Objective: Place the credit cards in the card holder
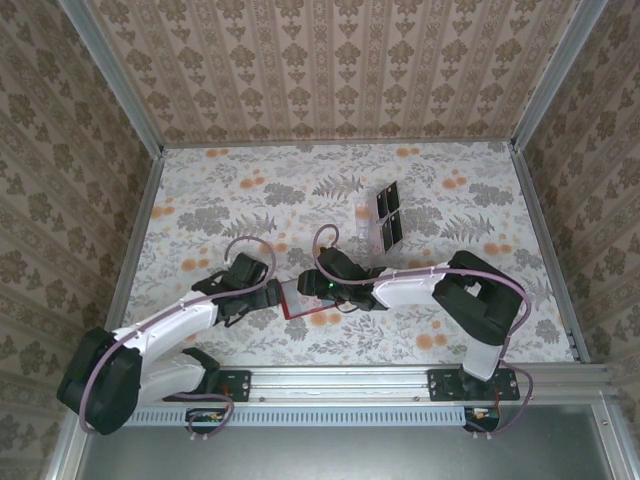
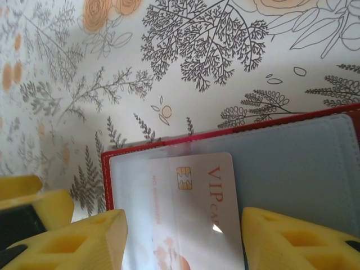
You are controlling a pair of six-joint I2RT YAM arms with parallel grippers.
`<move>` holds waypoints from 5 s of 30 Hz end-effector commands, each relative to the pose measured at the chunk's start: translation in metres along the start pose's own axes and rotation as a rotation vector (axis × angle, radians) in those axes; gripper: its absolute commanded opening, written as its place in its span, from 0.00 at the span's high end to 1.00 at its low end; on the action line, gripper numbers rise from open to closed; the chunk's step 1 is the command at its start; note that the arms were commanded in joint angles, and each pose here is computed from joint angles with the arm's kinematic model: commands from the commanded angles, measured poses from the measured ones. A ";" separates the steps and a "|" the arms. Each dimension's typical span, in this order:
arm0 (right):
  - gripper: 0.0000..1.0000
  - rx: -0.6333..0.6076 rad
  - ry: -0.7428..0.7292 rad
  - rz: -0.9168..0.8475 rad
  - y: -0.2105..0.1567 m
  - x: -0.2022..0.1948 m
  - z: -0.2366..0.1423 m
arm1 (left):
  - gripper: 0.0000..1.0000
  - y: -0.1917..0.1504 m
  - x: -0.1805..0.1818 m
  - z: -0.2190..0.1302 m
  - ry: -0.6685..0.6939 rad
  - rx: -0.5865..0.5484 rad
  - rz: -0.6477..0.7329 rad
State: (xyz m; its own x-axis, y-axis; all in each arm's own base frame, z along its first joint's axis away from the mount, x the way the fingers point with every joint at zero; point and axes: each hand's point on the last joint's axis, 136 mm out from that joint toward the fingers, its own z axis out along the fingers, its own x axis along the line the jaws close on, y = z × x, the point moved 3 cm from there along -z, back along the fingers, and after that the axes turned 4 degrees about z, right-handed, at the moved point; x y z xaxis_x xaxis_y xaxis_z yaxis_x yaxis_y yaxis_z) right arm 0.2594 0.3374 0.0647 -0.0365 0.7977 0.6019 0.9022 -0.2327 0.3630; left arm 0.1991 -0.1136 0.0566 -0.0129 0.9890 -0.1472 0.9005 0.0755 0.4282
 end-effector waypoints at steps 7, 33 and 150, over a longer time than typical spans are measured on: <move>0.49 0.006 -0.109 -0.132 0.011 0.001 -0.028 | 0.00 0.010 -0.017 0.001 -0.056 -0.015 0.052; 0.89 0.074 -0.228 -0.184 0.003 -0.014 0.008 | 0.00 0.005 -0.019 0.019 -0.024 0.027 0.069; 0.96 -0.037 -0.130 -0.030 -0.004 -0.014 -0.028 | 0.00 0.038 -0.045 0.013 -0.098 0.046 0.233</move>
State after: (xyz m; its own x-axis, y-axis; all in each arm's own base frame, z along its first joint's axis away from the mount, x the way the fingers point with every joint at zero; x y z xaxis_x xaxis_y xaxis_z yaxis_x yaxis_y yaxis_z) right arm 0.2441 0.3145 0.0659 0.0078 0.8777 0.4791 0.8918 -0.2228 0.3937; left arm 0.2369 -0.1528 0.0656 0.1909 0.9702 -0.1494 0.8986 -0.1115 0.4243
